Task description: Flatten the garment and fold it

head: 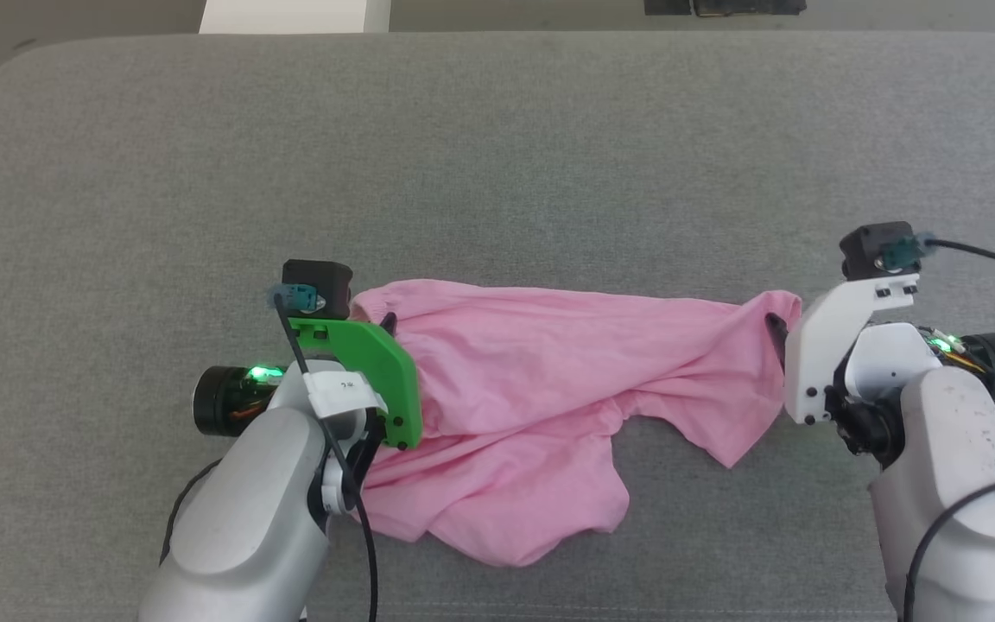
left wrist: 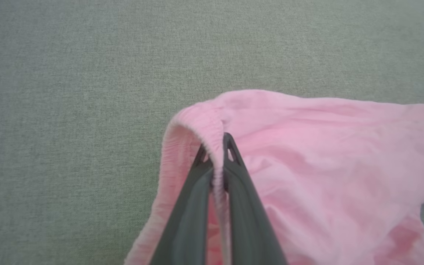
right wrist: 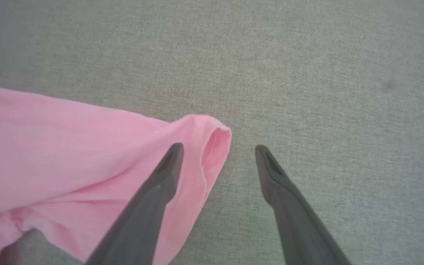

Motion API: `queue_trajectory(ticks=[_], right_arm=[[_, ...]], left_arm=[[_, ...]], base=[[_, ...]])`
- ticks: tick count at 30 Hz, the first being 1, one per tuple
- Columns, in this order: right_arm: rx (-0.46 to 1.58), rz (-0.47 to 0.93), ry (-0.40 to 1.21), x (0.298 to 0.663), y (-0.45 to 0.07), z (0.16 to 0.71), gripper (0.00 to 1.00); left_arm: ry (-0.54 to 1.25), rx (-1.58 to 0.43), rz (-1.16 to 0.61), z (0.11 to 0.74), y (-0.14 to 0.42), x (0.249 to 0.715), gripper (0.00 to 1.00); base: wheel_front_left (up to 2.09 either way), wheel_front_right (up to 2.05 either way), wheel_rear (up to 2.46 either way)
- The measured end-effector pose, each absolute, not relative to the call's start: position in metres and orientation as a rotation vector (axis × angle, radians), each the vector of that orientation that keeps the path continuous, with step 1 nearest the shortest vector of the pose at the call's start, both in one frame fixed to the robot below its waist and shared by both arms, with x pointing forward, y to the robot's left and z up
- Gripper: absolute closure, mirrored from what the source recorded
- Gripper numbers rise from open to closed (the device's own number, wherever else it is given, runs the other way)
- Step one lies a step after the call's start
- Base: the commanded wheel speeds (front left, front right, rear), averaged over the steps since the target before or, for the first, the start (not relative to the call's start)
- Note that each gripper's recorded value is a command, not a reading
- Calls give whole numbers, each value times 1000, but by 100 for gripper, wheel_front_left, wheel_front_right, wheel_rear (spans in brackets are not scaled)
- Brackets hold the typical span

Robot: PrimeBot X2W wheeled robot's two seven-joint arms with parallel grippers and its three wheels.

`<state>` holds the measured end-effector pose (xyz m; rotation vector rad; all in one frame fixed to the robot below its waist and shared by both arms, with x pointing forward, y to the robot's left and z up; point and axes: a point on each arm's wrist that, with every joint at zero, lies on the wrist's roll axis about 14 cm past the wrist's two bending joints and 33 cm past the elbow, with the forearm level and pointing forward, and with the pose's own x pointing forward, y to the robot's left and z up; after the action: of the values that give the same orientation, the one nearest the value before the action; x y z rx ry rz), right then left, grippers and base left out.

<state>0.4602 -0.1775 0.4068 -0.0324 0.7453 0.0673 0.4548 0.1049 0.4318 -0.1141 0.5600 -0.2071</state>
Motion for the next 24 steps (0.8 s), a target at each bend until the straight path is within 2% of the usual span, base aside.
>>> queue_trajectory(ticks=[6, 11, 12, 13, 14, 15, 20, 24], right_arm=[[-54, 73, 912, 459, -175, 382, 0], [-79, 106, 972, 468, -164, 375, 0], [-84, 112, 986, 469, -162, 373, 18], [-91, 118, 997, 470, -161, 372, 55], [-100, 126, 1011, 472, -158, 371, 73], [-109, 133, 1021, 472, -156, 370, 100], [-110, 159, 1034, 473, -147, 372, 100], [-110, 160, 977, 478, -148, 387, 100]], left_arm=[[575, -119, -210, 424, 104, 456, 100], [589, -125, -213, 418, 104, 458, 100], [593, -126, -216, 416, 104, 458, 100], [595, -126, -217, 415, 104, 458, 100], [597, -127, -216, 414, 104, 459, 100], [602, -126, -216, 413, 104, 459, 100], [605, -141, -227, 413, 103, 458, 100], [534, -202, -251, 433, 102, 467, 100]], base=[[0, 0, 0], [0, 0, 0], [0, 0, 0], [0, 0, 0], [0, 0, 0], [0, 0, 0], [0, 0, 0], [0, 0, 0]])
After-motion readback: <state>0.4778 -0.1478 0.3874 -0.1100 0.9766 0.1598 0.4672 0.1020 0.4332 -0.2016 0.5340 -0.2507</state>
